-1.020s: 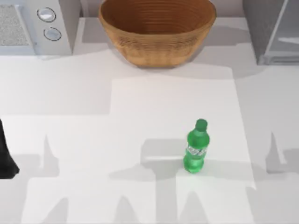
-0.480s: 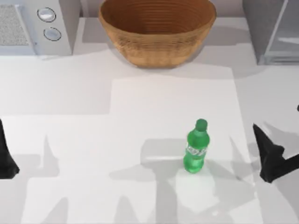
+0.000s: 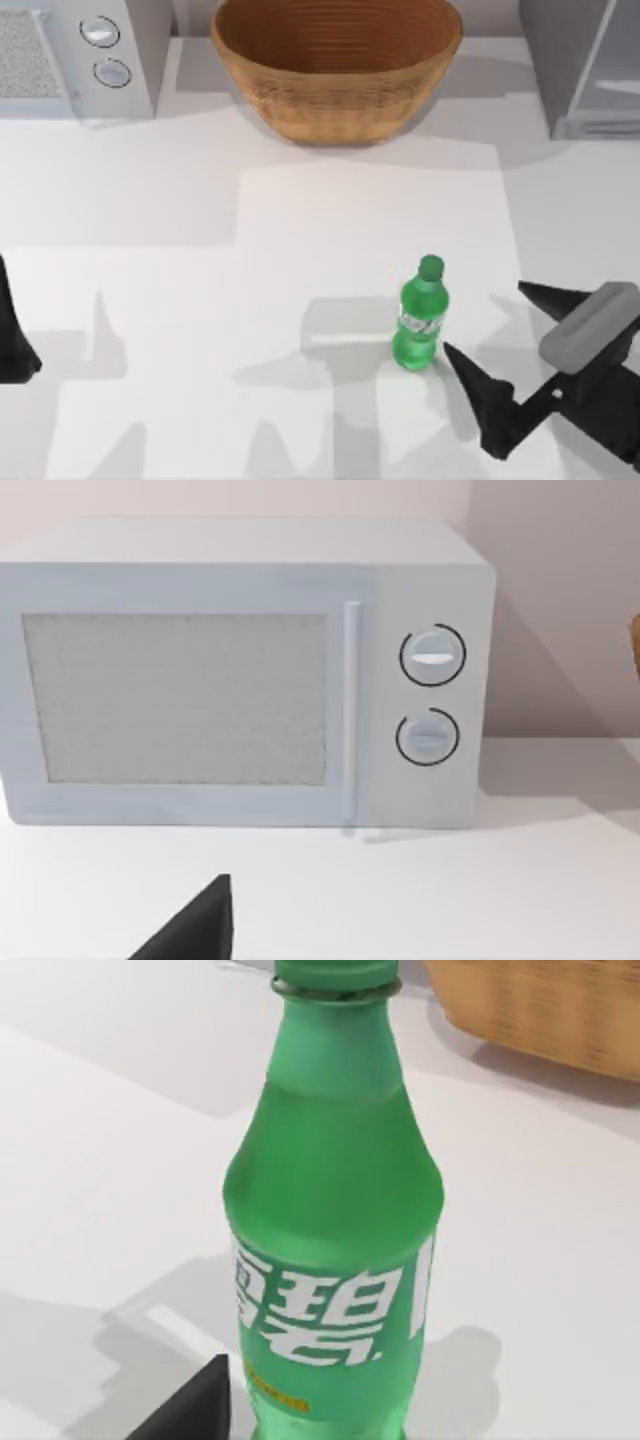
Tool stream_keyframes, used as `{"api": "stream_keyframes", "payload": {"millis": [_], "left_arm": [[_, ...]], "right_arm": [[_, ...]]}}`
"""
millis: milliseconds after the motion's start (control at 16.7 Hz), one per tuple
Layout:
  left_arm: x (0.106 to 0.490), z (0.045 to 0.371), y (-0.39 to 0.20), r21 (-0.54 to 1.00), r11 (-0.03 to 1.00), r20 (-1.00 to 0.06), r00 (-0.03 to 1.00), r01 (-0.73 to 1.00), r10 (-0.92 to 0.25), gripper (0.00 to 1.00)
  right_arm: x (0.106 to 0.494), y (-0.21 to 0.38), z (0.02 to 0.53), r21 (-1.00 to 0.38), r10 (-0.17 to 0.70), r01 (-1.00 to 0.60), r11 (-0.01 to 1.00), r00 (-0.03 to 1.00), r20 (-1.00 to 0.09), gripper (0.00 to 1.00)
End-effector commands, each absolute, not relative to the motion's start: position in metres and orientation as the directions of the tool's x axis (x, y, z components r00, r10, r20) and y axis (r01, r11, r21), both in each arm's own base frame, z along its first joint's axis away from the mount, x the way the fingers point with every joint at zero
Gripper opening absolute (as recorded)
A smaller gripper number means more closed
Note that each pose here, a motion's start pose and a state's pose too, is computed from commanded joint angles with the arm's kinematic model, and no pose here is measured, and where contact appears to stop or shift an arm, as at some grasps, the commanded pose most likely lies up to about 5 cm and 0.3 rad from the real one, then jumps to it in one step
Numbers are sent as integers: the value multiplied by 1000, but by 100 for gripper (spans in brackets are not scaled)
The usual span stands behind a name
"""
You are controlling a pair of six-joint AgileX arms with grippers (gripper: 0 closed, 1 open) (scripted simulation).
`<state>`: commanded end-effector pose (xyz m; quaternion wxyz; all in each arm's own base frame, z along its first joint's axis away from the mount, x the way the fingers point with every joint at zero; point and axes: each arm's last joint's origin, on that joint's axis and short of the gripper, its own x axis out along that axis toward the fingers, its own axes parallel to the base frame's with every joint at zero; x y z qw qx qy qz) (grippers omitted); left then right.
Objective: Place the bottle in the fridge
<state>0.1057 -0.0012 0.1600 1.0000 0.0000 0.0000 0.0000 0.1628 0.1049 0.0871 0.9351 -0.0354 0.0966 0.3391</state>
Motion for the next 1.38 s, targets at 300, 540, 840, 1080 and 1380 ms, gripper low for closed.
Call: {"api": "stream_keyframes", "payload": {"millis": [300,540,840,1080,1380], "left_arm": [[106,160,-1,0,1000,0,1000,0,0,100],[106,160,-1,0,1000,0,1000,0,0,100],[106,160,-1,0,1000,0,1000,0,0,100],[106,160,-1,0,1000,0,1000,0,0,100],[106,160,-1,0,1000,0,1000,0,0,100]], "right_arm": [[158,117,74,1,684,-698,716,702,-199,100],[158,117,74,0,686,-700,714,700,-198,100],[169,127,71,0,686,-700,714,700,-198,100],[192,150,65,0,686,-700,714,700,-198,100],[200,159,62,0,686,-700,714,700,-198,100]]}}
